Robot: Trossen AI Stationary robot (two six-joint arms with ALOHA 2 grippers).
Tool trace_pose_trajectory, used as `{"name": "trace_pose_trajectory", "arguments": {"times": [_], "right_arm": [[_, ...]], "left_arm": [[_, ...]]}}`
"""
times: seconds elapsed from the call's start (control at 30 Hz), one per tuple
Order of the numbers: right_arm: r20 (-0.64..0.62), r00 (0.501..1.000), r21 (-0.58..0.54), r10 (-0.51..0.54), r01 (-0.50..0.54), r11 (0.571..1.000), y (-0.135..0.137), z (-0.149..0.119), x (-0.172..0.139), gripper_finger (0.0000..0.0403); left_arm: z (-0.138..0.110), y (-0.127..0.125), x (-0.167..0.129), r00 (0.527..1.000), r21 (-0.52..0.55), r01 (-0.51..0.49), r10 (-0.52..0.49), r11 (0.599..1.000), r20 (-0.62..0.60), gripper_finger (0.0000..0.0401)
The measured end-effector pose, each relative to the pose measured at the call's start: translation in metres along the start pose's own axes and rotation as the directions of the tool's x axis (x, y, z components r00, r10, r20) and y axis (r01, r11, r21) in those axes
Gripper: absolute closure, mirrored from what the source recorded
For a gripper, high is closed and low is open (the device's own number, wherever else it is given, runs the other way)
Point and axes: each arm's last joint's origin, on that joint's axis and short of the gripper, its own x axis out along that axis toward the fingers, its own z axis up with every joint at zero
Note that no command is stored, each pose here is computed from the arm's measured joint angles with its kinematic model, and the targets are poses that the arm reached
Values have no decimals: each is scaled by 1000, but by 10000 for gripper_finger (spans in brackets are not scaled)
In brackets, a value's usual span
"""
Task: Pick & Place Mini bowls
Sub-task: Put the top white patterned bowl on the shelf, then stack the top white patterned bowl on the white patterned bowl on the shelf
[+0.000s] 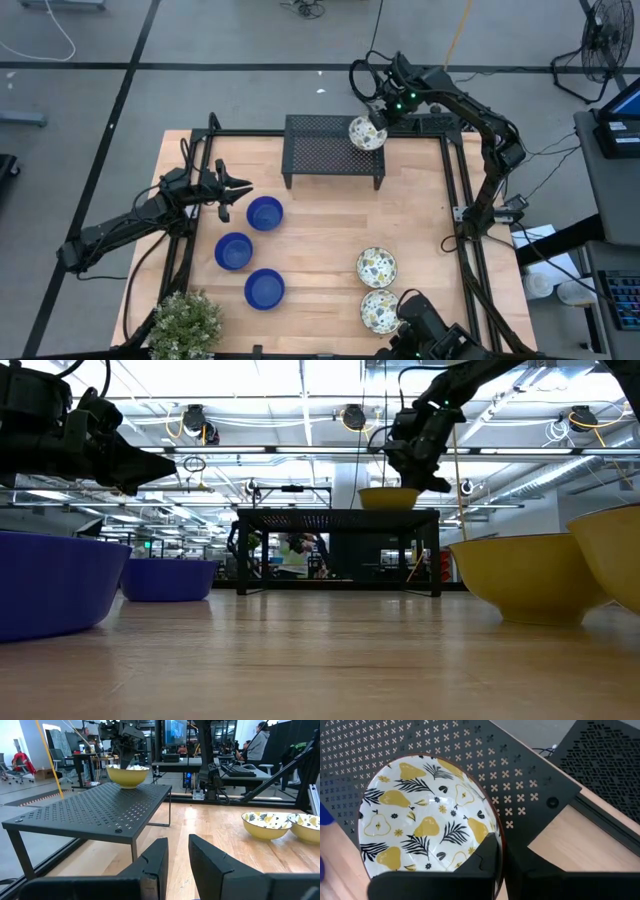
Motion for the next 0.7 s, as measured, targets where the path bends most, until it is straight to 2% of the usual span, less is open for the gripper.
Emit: {"name": "trace_pose_trajectory", "arguments": {"times": [0.13,0.4,0.7], "right_arm": [[7,1000,-3,-4,4,1000,0,0,-1,389],[11,1000,-9,-4,4,1000,2,0,-1,345],[84,996,-12,-1,2,1000,5,3,-10,304]], "left_arm": [[0,0,0,1000,0,0,0,1000,0,320],[0,0,0,1000,0,0,0,1000,0,320],[0,0,0,1000,0,0,0,1000,0,320]]}}
